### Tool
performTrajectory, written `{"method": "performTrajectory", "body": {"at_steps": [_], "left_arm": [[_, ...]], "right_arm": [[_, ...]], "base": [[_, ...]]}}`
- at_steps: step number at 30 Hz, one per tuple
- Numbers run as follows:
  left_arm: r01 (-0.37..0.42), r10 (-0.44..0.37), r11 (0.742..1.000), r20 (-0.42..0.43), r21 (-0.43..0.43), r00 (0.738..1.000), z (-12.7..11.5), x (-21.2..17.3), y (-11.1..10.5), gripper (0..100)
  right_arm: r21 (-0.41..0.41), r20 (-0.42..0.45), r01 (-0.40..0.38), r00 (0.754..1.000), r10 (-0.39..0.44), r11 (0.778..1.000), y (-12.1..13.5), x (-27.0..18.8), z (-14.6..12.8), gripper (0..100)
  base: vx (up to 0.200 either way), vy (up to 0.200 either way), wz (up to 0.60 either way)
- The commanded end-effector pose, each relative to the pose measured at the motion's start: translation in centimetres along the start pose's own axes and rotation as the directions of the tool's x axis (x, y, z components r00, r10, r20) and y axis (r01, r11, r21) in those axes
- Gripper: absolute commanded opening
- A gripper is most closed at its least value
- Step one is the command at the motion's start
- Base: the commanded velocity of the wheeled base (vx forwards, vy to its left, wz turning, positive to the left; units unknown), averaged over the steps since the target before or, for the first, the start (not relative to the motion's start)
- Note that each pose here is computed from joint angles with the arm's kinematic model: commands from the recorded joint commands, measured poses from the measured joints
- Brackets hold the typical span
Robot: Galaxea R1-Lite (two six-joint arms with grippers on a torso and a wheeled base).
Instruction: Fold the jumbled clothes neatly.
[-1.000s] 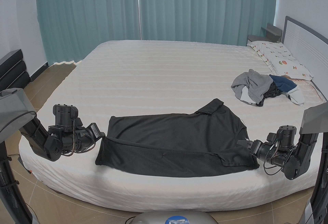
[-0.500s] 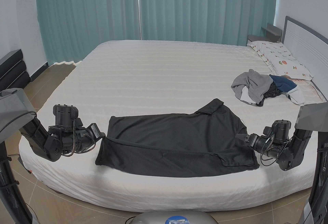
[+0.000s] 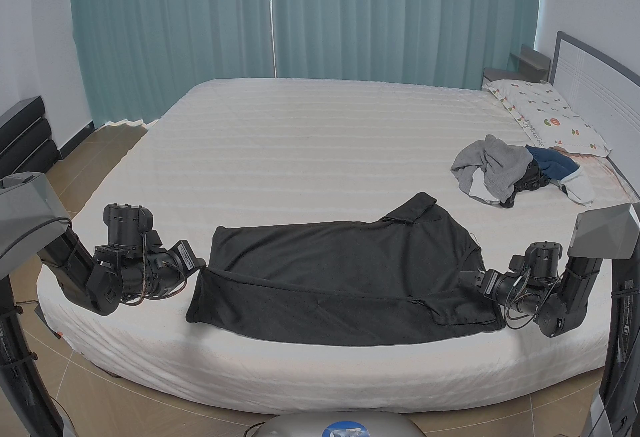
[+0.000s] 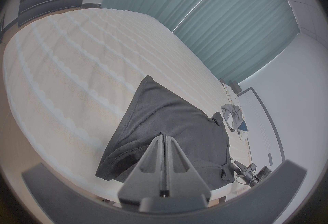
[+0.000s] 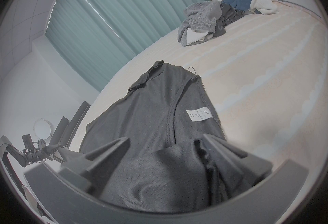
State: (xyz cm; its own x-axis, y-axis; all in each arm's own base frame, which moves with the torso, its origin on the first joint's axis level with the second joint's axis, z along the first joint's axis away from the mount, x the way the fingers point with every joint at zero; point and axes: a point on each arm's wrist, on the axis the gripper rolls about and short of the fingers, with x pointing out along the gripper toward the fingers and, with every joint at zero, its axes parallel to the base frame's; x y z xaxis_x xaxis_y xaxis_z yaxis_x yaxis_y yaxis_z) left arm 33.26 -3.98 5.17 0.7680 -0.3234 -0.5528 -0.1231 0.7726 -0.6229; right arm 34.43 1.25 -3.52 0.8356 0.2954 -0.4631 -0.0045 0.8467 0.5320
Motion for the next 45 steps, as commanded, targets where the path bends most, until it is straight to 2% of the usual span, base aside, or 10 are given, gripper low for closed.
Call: {"method": "performTrajectory", "body": {"at_steps": [1,7,13,18,23,28,35,45], "left_arm": [[-0.001,0.001,1.000,-0.002,-0.001,1.000,0.0,0.1,0.1,0],[-0.001,0.001,1.000,-0.001,-0.001,1.000,0.0,0.0,0.0,0],[0.000,0.000,1.000,0.005,0.001,1.000,0.1,-0.2,-0.1,0],[-0.019,0.020,0.997,-0.011,0.070,1.000,-0.3,-0.9,0.3,0],[-0.024,0.026,0.995,-0.015,0.096,1.000,-0.4,-1.5,0.2,0],[-0.061,0.065,0.992,-0.039,0.109,0.997,-0.3,-1.6,0.6,0],[-0.109,0.111,0.988,-0.006,0.110,0.994,0.1,-1.2,0.8,0],[-0.142,0.148,0.986,-0.057,0.091,0.987,-0.7,1.9,2.3,0]], "right_arm": [[0.008,-0.002,0.016,1.000,-0.016,1.000,-0.5,-0.4,-0.1,0],[0.016,0.006,0.026,1.000,-0.027,1.000,-0.9,-1.1,0.1,0],[0.010,0.057,-0.014,0.998,0.014,1.000,0.2,-3.1,0.5,0],[-0.001,0.105,-0.043,0.994,0.043,0.999,1.1,-4.8,1.1,0],[0.001,0.133,-0.064,0.989,0.063,0.998,1.7,-5.9,1.5,0],[-0.003,0.148,-0.070,0.987,0.070,0.998,1.7,-5.7,1.8,0],[0.006,0.171,-0.084,0.982,0.082,0.996,1.8,-5.3,2.3,0],[0.025,0.151,-0.075,0.986,0.070,0.997,1.1,-3.9,1.8,0]], "base": [[0.000,0.000,0.00],[0.000,0.000,0.00],[0.000,0.000,0.00],[0.000,0.000,0.00],[0.000,0.000,0.00],[0.000,0.000,0.00],[0.000,0.000,0.00],[0.000,0.000,0.00]]}}
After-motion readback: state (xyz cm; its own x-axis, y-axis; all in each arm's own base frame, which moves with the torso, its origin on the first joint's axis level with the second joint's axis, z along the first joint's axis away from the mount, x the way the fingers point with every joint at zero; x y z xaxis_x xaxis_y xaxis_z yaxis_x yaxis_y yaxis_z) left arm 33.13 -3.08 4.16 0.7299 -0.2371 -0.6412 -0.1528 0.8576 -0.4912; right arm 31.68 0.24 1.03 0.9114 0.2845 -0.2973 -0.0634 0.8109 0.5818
